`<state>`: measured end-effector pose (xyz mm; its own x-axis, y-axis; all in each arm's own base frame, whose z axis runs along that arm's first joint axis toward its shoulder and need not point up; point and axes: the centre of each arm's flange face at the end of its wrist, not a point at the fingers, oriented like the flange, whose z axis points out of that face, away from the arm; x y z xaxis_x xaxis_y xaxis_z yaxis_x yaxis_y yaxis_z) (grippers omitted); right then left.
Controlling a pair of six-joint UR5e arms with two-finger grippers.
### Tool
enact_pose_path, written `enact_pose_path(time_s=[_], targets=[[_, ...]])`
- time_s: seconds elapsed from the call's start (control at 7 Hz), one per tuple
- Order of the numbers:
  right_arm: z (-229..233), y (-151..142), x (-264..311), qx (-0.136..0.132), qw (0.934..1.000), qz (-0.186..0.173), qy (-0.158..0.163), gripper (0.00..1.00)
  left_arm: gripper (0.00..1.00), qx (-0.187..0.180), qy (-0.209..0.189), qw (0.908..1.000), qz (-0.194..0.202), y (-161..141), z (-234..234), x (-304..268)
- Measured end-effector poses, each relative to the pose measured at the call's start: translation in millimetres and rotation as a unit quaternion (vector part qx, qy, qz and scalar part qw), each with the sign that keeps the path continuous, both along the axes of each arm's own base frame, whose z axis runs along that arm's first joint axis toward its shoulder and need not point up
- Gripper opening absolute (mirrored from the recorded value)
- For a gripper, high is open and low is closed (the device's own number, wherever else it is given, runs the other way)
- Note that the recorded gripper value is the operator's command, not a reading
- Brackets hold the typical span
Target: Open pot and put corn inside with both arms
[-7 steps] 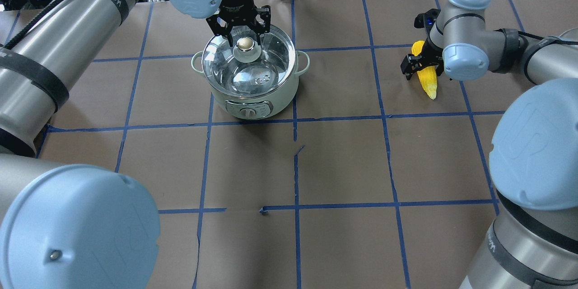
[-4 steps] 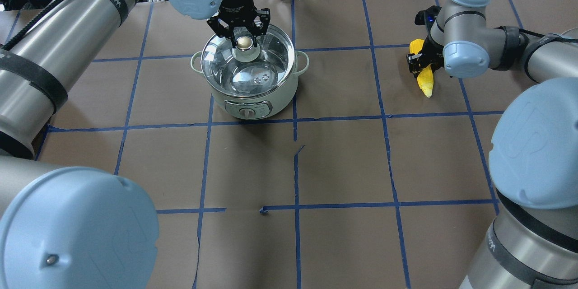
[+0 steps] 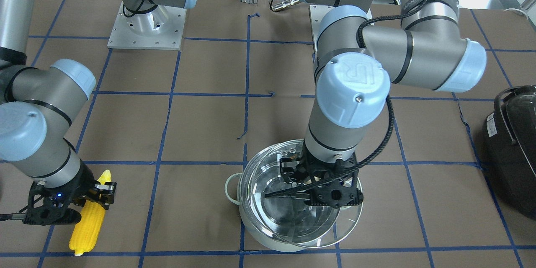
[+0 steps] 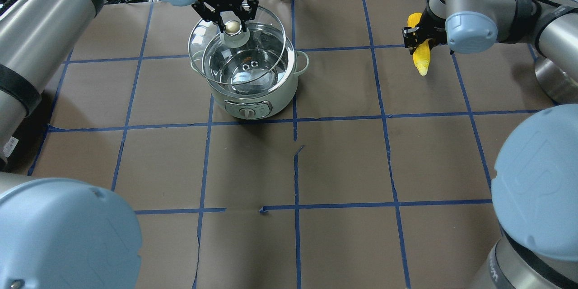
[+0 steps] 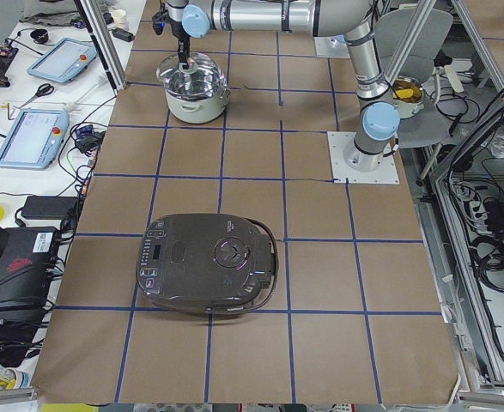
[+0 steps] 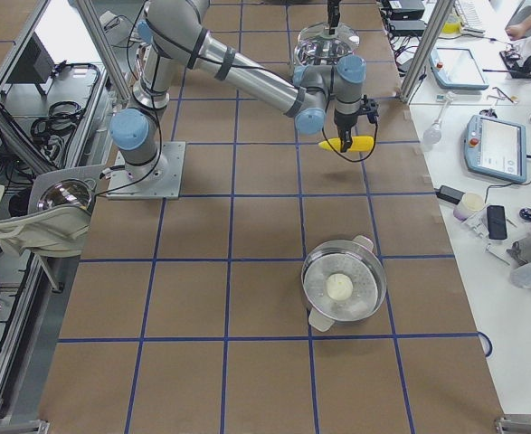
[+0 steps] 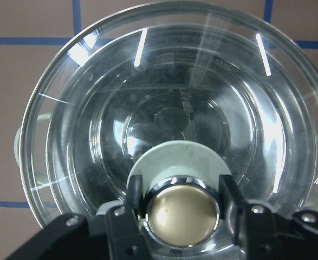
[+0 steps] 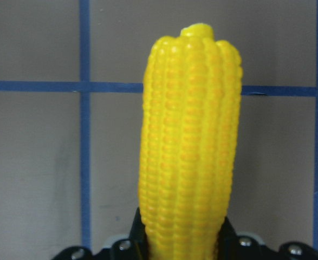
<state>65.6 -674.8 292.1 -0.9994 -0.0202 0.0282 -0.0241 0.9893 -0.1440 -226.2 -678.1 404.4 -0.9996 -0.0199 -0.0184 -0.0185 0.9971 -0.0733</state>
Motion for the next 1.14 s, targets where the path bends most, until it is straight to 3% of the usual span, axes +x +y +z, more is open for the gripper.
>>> enact_pose_path(time_s=[0.29,0.57,0.86,1.14], targets=[[66.1,14.9,112.3,-0.005,0.9994,-0.031,-0.014,0.0,0.0,0.016,-0.008,0.9998,0.002,-3.6,10.3,79.7],[109.1,44.2,230.3,-0.012,0.999,-0.029,-0.032,0.0,0.0,0.042,-0.025,0.998,-0.039,5.5,0.2,160.3],[105.1,69.0,337.9,-0.015,0.9989,-0.005,-0.045,0.0,0.0,0.056,-0.028,0.9959,-0.065,26.6,-28.3,225.7],[75.1,86.6,405.9,-0.007,0.9985,0.032,-0.044,0.0,0.0,0.039,-0.041,0.9959,-0.07,50.9,-74.4,259.8]])
